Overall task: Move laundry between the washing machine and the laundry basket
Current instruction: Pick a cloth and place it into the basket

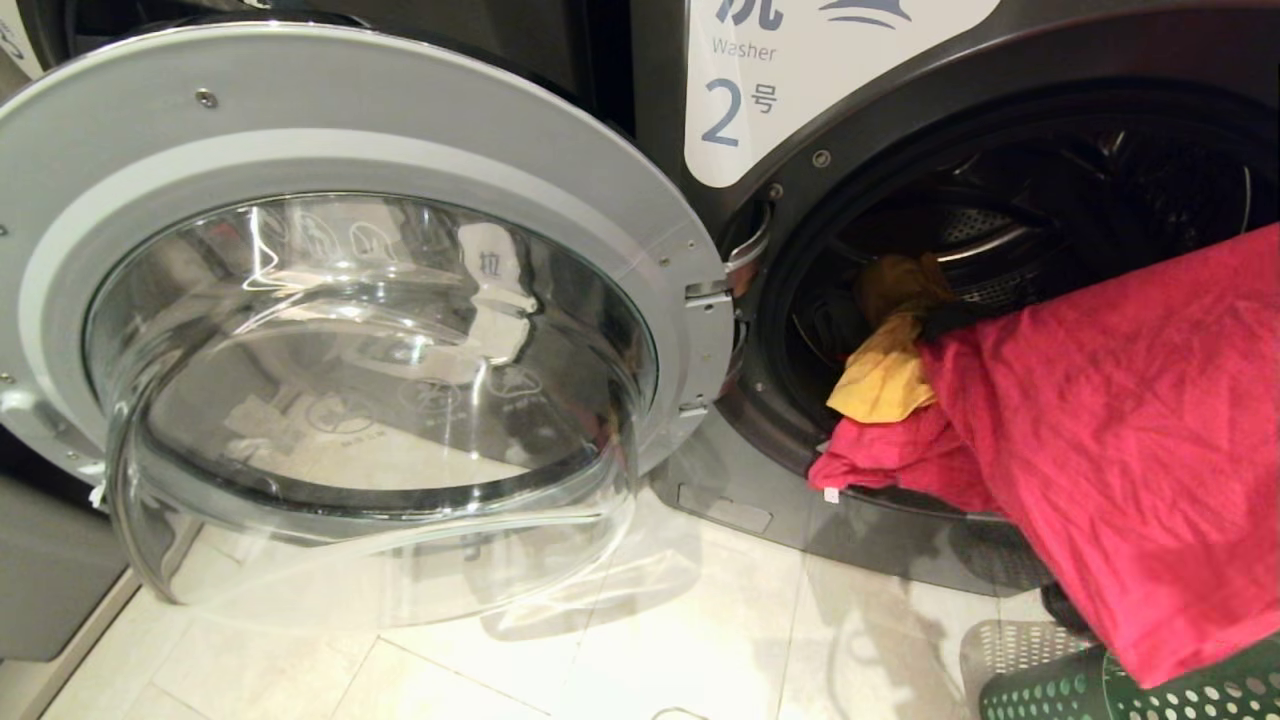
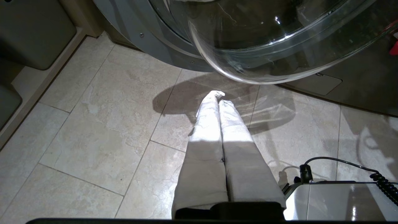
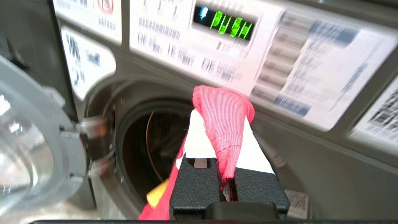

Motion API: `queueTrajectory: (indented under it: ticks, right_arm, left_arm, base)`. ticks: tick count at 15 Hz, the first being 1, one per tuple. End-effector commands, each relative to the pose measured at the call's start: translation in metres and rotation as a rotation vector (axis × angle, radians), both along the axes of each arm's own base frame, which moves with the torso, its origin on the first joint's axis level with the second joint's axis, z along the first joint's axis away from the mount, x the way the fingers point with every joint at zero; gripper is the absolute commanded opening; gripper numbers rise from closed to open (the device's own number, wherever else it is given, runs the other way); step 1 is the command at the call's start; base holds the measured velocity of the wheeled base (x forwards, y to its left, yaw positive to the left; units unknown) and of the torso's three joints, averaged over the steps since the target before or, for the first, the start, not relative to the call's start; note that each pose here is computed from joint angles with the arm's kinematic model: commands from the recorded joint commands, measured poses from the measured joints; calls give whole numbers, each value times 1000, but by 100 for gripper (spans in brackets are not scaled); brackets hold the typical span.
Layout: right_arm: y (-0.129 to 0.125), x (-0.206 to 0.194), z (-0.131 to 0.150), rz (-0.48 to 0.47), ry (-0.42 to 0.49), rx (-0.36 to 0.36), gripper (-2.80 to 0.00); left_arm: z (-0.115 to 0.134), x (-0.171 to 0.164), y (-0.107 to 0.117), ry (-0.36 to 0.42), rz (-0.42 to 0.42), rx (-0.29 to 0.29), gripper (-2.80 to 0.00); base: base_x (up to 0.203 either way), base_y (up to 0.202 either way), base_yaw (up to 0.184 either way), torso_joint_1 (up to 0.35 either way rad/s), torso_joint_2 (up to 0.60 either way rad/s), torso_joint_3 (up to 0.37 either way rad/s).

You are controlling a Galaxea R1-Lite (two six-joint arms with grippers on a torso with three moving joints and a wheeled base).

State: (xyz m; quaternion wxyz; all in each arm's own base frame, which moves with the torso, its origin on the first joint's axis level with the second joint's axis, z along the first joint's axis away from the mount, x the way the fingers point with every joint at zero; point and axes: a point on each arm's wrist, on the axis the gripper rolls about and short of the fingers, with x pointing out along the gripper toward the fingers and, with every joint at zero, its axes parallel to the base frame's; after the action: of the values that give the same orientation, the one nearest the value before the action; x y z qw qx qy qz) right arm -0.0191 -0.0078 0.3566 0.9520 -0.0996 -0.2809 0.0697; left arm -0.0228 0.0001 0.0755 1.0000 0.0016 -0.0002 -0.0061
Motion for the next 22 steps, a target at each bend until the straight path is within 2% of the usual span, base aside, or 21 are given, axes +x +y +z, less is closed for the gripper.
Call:
queueTrajectory:
  ticks: [1, 6, 12, 16, 22]
  right_arm:
    - [-3, -10, 11, -2, -34, 17, -280]
    - [-11, -36, 21, -14, -32, 20, -280]
    - [-15, -54, 30, -106, -27, 16, -280]
    - [-14, -55, 53, -114, -46, 7, -280]
    - [-15, -59, 93, -133, -141, 22, -280]
  left_arm:
    - [0, 0, 0, 0, 0, 0, -280]
    - [0, 0, 0, 0, 0, 0, -280]
    - [0, 0, 0, 0, 0, 0, -280]
    - [0, 0, 0, 0, 0, 0, -280]
    - [0, 0, 0, 0, 0, 0, -280]
  base:
    - [0, 0, 0, 0, 0, 0]
    - [0, 0, 0, 0, 0, 0]
    - [0, 0, 0, 0, 0, 0]
    - [0, 0, 0, 0, 0, 0]
    - [0, 0, 0, 0, 0, 0]
